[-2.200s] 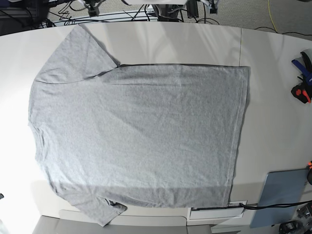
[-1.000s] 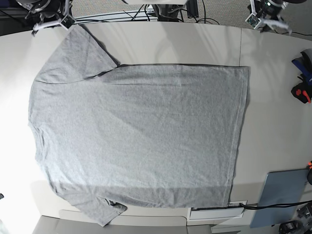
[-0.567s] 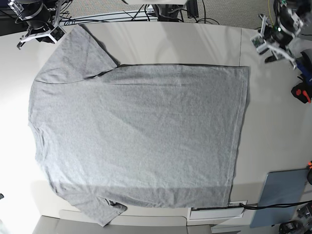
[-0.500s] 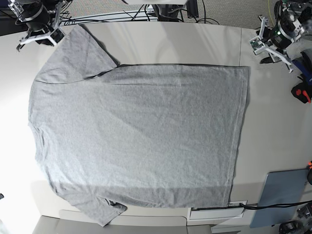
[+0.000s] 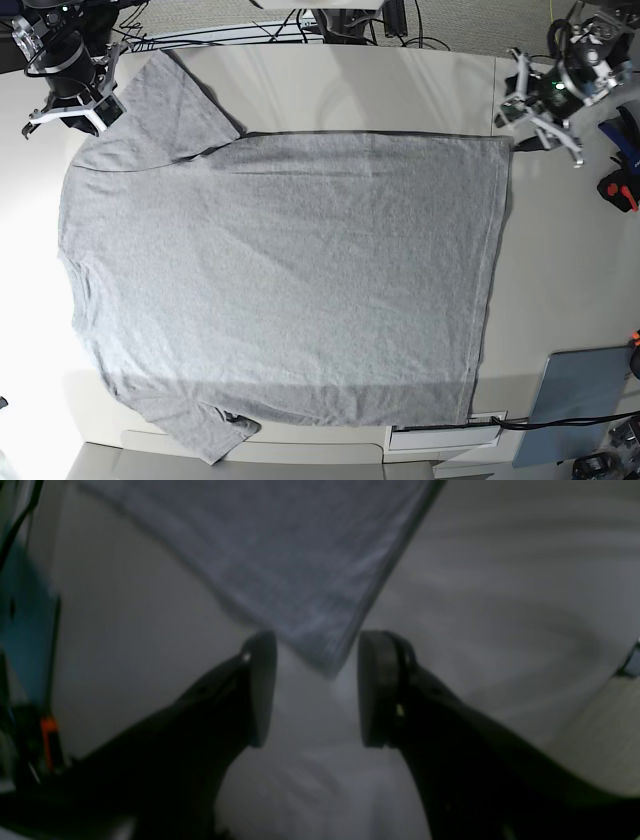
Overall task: Fold the T-shirt properly
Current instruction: 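Move both grippers down to the two shoulder corners of the grey shirt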
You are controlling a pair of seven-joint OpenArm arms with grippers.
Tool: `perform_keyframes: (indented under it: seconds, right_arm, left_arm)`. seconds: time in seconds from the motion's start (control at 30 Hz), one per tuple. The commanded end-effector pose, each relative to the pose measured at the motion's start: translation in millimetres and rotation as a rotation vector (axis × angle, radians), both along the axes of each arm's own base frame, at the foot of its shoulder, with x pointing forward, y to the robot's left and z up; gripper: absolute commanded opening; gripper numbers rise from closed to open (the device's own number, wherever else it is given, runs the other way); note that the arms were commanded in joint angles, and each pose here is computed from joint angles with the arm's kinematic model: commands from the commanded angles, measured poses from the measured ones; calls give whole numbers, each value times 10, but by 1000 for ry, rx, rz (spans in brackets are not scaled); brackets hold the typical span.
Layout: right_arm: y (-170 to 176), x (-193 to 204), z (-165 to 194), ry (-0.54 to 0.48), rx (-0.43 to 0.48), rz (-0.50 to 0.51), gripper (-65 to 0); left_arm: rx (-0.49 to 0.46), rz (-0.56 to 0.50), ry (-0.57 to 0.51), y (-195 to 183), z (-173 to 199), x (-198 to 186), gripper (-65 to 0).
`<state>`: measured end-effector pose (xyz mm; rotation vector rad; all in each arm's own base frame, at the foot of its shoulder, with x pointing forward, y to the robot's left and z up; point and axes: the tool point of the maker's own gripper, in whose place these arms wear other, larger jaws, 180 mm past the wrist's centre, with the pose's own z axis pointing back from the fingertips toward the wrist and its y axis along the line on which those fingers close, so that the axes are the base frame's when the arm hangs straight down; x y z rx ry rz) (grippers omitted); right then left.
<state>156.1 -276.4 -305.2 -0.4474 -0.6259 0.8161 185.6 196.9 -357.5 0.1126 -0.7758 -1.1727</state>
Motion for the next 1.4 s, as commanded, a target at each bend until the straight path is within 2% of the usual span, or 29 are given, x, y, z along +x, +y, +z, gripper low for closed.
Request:
perform_keyframes:
  seconds: [0.0, 0.23, 0.37, 0.77, 0.93, 1.0, 1.1, 1.27, 1.3, 1.37]
  right_arm:
    - [-10, 38, 73, -21, -13, 4, -560]
    - [-163, -3, 72, 5, -106, -21, -560]
    - [-193, 9, 93, -3, -136, -14, -560]
    - [-192, 8, 92, -3, -135, -15, -560]
    - [-192, 8, 92, -3, -135, -15, -560]
    - [-192, 8, 92, -3, -135, -15, -560]
    - [-196, 10, 95, -3, -139, -14, -560]
    - [-175, -5, 72, 17, -142, 10, -559]
    - [-154, -18, 52, 36, -143, 35, -548]
    - [-106, -23, 13, 67, -120, 78, -477]
  left_arm:
    - [20, -18, -33, -19, 38, 72, -373]
    - [163, -27, -27, 26, -323, 214, -373]
    - [172, -41, 21, 63, -524, 183, -373]
    - [236, -54, 14, 238, -741, 427, -375]
    - [227, -105, 79, 214, -824, 330, -377]
    - [212, -147, 122, 162, -862, 242, -434]
    - [205, -172, 151, 135, -885, 185, -636]
    - [206, -172, 151, 137, -886, 184, -650]
    - [206, -171, 151, 137, -885, 185, -650]
    - [206, -169, 148, 138, -883, 189, -650]
